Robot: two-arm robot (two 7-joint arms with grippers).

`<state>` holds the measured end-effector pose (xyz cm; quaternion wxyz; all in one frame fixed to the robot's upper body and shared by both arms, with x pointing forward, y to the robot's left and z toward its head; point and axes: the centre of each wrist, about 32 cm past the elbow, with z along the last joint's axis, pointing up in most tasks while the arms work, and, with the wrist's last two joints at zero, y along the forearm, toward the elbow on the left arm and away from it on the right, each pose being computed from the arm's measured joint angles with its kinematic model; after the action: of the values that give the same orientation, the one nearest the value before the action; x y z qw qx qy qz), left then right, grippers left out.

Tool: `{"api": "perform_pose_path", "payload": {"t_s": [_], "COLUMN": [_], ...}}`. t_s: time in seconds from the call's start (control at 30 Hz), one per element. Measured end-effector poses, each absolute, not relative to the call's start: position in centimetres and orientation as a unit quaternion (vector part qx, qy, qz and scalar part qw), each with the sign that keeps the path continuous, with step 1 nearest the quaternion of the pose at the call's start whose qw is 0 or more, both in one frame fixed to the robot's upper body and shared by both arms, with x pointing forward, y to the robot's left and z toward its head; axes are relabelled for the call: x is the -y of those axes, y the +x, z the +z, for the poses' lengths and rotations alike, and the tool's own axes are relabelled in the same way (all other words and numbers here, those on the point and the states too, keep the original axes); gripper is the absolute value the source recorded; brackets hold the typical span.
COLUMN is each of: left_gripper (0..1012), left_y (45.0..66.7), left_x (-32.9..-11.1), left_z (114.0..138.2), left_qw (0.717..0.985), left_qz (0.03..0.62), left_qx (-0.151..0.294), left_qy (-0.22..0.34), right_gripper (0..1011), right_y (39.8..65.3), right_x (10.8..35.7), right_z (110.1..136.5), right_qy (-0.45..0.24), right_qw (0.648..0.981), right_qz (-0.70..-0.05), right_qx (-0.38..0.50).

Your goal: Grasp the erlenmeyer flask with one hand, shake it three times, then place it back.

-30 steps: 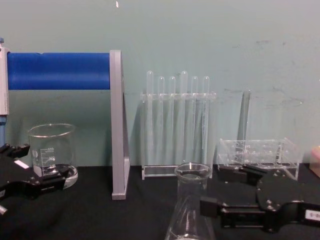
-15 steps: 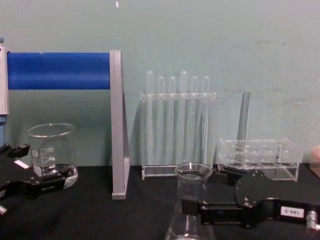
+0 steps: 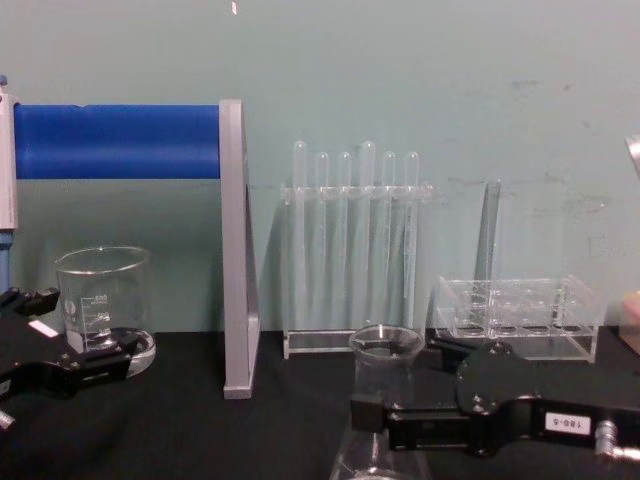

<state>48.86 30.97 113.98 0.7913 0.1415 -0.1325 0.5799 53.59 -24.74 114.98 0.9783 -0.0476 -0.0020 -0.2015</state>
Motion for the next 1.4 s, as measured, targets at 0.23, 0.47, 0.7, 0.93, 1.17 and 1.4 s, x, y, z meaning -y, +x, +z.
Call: {"api": "perform_pose_path", "payload": {"t_s": [0.23, 0.47, 0.7, 0.93, 1.17, 1.4], "left_gripper": [1001, 1001, 1001, 1001, 1001, 1001], "left_y": [48.86, 48.86, 48.86, 48.86, 48.86, 48.86], "left_x": [-30.97, -30.97, -30.97, -30.97, -30.97, -30.97], "left_z": [113.98, 113.98, 113.98, 113.98, 113.98, 113.98], "left_qw": [0.791, 0.791, 0.791, 0.791, 0.791, 0.791], "left_qz": [0.580, 0.580, 0.580, 0.580, 0.580, 0.580], "left_qx": [0.132, 0.132, 0.132, 0.132, 0.132, 0.132], "left_qy": [0.141, 0.142, 0.141, 0.141, 0.141, 0.142], "right_gripper": [1000, 1000, 1000, 1000, 1000, 1000], "right_y": [53.63, 53.53, 53.47, 53.47, 53.47, 53.48], "right_x": [24.57, 24.52, 24.46, 24.46, 24.48, 24.50], "right_z": [114.92, 114.82, 114.82, 114.83, 114.84, 114.85], "right_qy": [-0.049, -0.052, -0.054, -0.054, -0.054, -0.053], "right_qw": [0.979, 0.979, 0.978, 0.978, 0.978, 0.978], "right_qz": [-0.198, -0.199, -0.201, -0.201, -0.201, -0.202], "right_qx": [0.003, 0.005, 0.009, 0.009, 0.009, 0.008]}}
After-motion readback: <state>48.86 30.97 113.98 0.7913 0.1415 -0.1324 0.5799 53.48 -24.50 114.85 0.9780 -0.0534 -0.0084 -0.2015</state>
